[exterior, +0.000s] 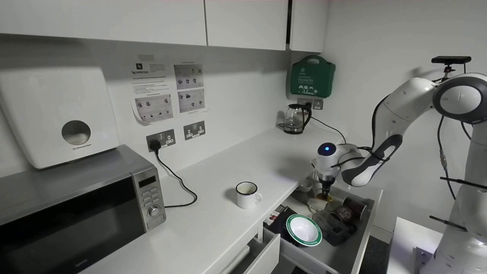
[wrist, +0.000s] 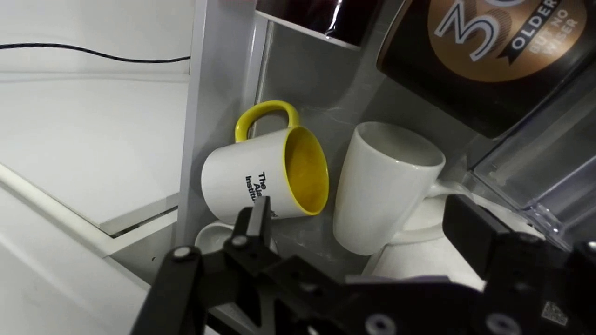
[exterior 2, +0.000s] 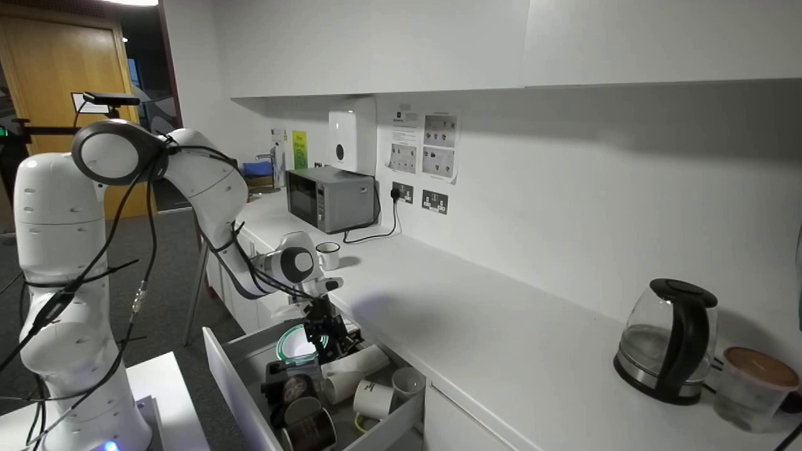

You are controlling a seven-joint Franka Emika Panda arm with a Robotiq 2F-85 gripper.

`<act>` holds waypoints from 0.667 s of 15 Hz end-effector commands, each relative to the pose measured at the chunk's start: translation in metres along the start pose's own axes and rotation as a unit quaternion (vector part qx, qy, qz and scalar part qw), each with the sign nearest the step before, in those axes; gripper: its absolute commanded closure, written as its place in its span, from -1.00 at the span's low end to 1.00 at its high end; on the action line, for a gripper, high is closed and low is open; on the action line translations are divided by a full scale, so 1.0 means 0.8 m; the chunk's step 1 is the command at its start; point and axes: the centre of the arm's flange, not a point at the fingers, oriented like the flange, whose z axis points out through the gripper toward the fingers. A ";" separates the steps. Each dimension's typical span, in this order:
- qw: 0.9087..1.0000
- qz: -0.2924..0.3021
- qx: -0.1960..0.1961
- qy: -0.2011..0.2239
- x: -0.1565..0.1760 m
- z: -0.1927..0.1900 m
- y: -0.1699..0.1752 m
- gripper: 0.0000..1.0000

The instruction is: Open the drawer on the right, take three mugs out of the drawer and place them on the countertop

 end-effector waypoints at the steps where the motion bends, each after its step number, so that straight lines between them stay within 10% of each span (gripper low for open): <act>1: 0.999 0.010 -0.033 0.010 -0.005 0.014 0.000 -1.00; 10: 0.996 0.024 -0.081 0.033 -0.002 0.013 0.003 -1.00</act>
